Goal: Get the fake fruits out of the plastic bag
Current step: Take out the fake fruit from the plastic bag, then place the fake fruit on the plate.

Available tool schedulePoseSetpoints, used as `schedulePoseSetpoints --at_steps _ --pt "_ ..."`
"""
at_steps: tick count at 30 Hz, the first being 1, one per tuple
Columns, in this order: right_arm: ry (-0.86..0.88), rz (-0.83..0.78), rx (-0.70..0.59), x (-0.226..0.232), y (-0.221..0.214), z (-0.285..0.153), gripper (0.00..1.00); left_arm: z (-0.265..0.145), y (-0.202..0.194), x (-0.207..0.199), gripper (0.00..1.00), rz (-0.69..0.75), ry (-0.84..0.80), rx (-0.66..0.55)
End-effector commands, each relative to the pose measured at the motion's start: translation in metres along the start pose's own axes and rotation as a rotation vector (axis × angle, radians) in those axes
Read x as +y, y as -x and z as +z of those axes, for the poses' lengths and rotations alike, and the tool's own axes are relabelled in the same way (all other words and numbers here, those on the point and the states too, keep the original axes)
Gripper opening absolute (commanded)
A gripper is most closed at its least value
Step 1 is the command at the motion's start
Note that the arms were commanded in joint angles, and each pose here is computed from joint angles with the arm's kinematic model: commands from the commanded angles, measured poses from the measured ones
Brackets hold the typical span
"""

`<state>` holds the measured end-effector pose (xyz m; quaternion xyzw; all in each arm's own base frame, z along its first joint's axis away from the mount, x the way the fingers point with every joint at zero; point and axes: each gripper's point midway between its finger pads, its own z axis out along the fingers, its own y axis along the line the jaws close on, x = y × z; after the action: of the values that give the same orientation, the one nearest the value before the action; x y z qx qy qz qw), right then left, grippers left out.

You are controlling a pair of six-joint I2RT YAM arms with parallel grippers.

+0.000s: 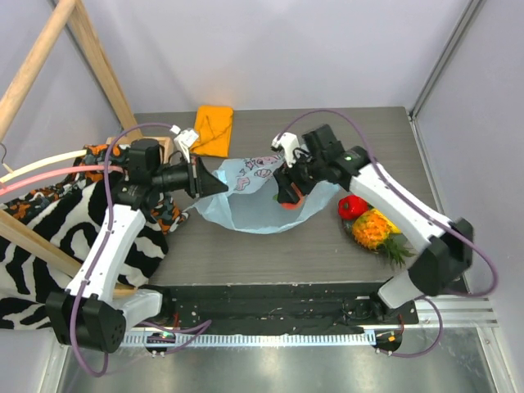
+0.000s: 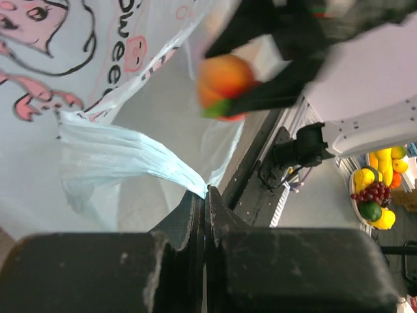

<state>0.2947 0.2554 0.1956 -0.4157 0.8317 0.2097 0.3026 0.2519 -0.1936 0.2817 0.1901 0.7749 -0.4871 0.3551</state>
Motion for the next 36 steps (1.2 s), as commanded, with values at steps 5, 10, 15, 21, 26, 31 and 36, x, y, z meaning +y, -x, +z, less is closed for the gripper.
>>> schedulePoseSetpoints --at_steps 5,10,15,21,26,31,36 --pt "0.007 -0.068 -0.183 0.007 0.036 -0.093 0.30 0.011 0.044 0.010 0.00 0.063 0.028 -0.080" --pt "-0.199 0.113 -0.090 -0.069 -0.032 -0.132 0.30 0.015 0.047 0.014 0.00 0.048 0.030 -0.088" --pt "-0.246 0.195 -0.004 -0.093 -0.099 -0.143 0.31 0.017 0.047 0.016 0.00 0.035 0.026 -0.082" --pt "-0.259 0.216 0.079 -0.119 -0.148 -0.127 0.31 0.017 0.045 0.019 0.00 0.028 0.038 -0.081" --pt "-0.327 0.195 0.126 -0.155 -0.171 -0.123 0.31 0.016 0.044 0.018 0.00 0.026 0.039 -0.077" --pt "-0.338 0.197 0.133 -0.173 -0.179 -0.116 0.33 0.016 0.044 0.020 0.00 0.020 0.048 -0.075" --pt "-0.322 0.196 0.108 -0.176 -0.172 -0.117 0.34 0.013 0.046 0.022 0.00 0.026 0.060 -0.072"
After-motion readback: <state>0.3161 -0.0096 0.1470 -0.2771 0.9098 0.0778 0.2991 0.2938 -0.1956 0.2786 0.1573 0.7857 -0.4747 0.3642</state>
